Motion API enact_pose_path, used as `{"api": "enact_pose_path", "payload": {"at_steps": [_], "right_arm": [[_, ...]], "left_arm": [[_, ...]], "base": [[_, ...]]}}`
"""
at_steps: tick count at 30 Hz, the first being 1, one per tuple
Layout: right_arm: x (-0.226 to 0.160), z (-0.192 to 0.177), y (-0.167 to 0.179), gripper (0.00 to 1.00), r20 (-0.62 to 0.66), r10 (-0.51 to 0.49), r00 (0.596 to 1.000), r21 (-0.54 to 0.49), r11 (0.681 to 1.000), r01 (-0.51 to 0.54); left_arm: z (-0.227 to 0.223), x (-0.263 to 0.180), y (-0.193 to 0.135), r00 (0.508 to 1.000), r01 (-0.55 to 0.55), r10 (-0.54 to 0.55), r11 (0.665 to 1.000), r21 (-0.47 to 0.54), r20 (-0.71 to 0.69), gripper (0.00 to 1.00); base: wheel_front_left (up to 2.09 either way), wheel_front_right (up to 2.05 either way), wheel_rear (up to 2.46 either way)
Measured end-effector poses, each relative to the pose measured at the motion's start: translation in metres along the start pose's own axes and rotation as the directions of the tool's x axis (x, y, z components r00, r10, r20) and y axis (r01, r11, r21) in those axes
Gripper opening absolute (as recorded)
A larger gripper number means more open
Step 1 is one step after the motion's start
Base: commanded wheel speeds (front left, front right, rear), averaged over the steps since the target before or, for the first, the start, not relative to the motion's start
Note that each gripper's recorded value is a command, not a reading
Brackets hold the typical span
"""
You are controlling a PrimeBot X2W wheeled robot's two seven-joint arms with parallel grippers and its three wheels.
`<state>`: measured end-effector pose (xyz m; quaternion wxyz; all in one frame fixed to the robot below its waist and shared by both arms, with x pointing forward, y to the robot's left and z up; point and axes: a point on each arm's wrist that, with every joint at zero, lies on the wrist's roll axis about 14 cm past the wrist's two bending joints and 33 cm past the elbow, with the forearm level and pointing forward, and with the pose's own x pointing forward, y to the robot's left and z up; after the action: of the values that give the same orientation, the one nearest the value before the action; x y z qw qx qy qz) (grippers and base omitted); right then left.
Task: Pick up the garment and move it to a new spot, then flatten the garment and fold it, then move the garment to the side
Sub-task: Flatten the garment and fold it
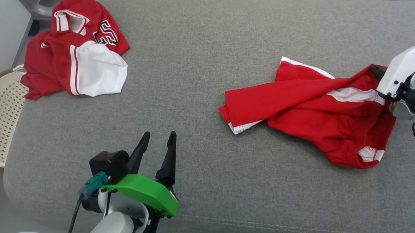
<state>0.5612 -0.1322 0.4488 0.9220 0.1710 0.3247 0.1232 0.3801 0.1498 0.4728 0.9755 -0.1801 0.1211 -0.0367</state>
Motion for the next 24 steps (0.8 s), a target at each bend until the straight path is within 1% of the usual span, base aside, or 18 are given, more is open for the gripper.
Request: {"api": "enact_pose_path", "payload": {"at_steps": [2, 3, 4, 5, 8, 14, 18, 21, 24], "right_arm": [[0.0, -0.005, -0.01, 0.0, 0.004, -0.027, 1.0, -0.013, 1.0, 0.027], [-0.001, -0.005, -0.014, 0.25, 0.014, -0.035, 0.999, -0.011, 0.999, 0.035], [-0.002, -0.005, -0.015, 0.9, 0.024, -0.036, 0.999, -0.006, 0.999, 0.036], [-0.004, -0.005, -0.015, 1.0, 0.025, -0.035, 0.999, -0.007, 0.999, 0.035], [-0.011, -0.004, -0.01, 1.0, 0.039, -0.008, 0.999, -0.01, 1.0, 0.008], [-0.038, 0.006, -0.021, 1.0, 0.081, 0.004, 0.997, -0.044, 0.999, -0.001], [-0.066, 0.001, -0.035, 1.0, 0.099, 0.006, 0.995, -0.076, 0.997, 0.001], [-0.089, -0.01, -0.056, 1.0, 0.096, -0.032, 0.995, -0.122, 0.992, 0.043], [-0.11, -0.017, -0.072, 1.0, 0.115, -0.059, 0.992, -0.138, 0.988, 0.075]], "left_arm": [[-0.004, 0.001, -0.002, 1.0, 0.008, -0.008, 1.0, 0.002, -0.016, 1.0], [-0.006, 0.001, -0.004, 1.0, 0.015, -0.015, 1.0, 0.004, -0.021, 1.0], [-0.007, 0.002, -0.006, 0.999, 0.022, -0.022, 1.0, 0.004, -0.025, 1.0], [-0.008, 0.003, -0.008, 0.999, 0.029, -0.028, 1.0, 0.005, -0.031, 1.0], [-0.011, 0.006, -0.014, 0.998, 0.05, -0.05, 0.999, 0.011, -0.039, 1.0], [-0.012, 0.011, -0.031, 0.994, 0.101, -0.1, 0.995, 0.015, -0.045, 1.0], [-0.017, 0.013, -0.043, 0.989, 0.136, -0.136, 0.991, 0.009, -0.06, 1.0], [-0.024, 0.014, -0.051, 0.984, 0.16, -0.158, 0.987, 0.017, -0.08, 1.0], [-0.026, 0.017, -0.062, 0.977, 0.193, -0.191, 0.981, 0.018, -0.092, 1.0]], "base": [[0.0, 0.0, 0.0], [0.0, 0.0, 0.0], [0.0, 0.0, 0.0], [0.0, 0.0, 0.0], [0.0, 0.0, 0.0], [0.0, 0.0, 0.0], [0.0, 0.0, 0.0], [0.0, 0.0, 0.0], [0.0, 0.0, 0.0]]}}
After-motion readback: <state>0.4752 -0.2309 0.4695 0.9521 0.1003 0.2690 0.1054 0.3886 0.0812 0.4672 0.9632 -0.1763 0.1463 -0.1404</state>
